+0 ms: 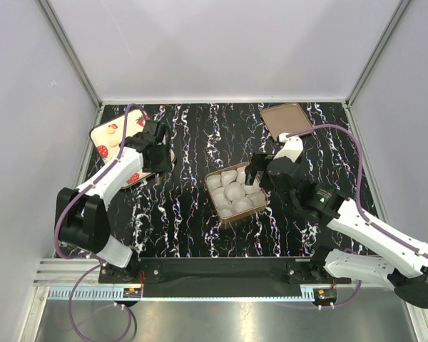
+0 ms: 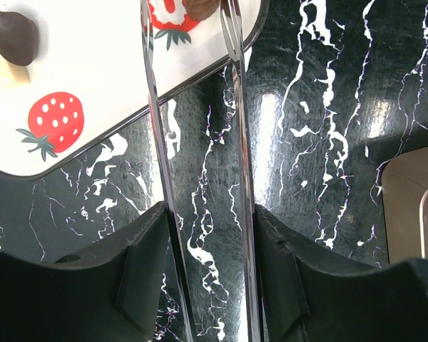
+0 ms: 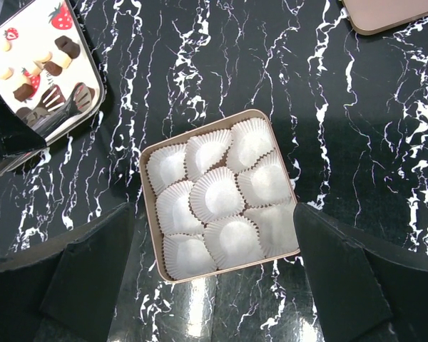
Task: Pack the chocolate
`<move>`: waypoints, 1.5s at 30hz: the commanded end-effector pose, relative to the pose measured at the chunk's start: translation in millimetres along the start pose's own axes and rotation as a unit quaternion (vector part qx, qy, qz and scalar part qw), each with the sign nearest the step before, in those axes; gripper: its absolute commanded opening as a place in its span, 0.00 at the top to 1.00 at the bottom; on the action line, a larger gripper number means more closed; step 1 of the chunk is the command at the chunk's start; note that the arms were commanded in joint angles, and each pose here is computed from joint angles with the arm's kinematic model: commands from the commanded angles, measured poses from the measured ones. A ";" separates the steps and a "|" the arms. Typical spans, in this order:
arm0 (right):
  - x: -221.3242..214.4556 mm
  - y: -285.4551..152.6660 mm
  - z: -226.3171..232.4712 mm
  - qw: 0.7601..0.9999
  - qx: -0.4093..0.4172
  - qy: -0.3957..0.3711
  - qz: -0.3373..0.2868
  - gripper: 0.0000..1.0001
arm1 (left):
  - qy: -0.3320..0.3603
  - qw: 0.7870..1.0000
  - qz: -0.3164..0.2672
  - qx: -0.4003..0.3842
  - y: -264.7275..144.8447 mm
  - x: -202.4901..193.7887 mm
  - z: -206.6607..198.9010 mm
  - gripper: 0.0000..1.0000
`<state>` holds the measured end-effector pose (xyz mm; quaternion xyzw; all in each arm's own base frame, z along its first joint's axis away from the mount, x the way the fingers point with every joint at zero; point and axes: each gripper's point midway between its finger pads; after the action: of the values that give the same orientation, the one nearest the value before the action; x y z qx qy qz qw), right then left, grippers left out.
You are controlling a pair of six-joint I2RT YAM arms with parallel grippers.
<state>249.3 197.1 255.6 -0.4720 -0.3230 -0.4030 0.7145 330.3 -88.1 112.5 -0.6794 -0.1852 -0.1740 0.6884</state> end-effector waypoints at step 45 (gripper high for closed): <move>14.0 3.1 -3.7 0.999 -0.015 0.003 -0.034 0.00 | -0.021 1.000 -0.022 0.001 -23.6 25.6 7.9 0.69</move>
<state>251.5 191.7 251.9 -0.4803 -0.3280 -0.4094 0.7029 327.7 -82.6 107.2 -0.6851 -0.1677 -0.1404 0.6949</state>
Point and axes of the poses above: each gripper's point midway between its finger pads, its own y axis out along the fingers, its own z axis along the line the jaws close on, x = y × z, and after that the axes turned 3 degrees about y, right-handed
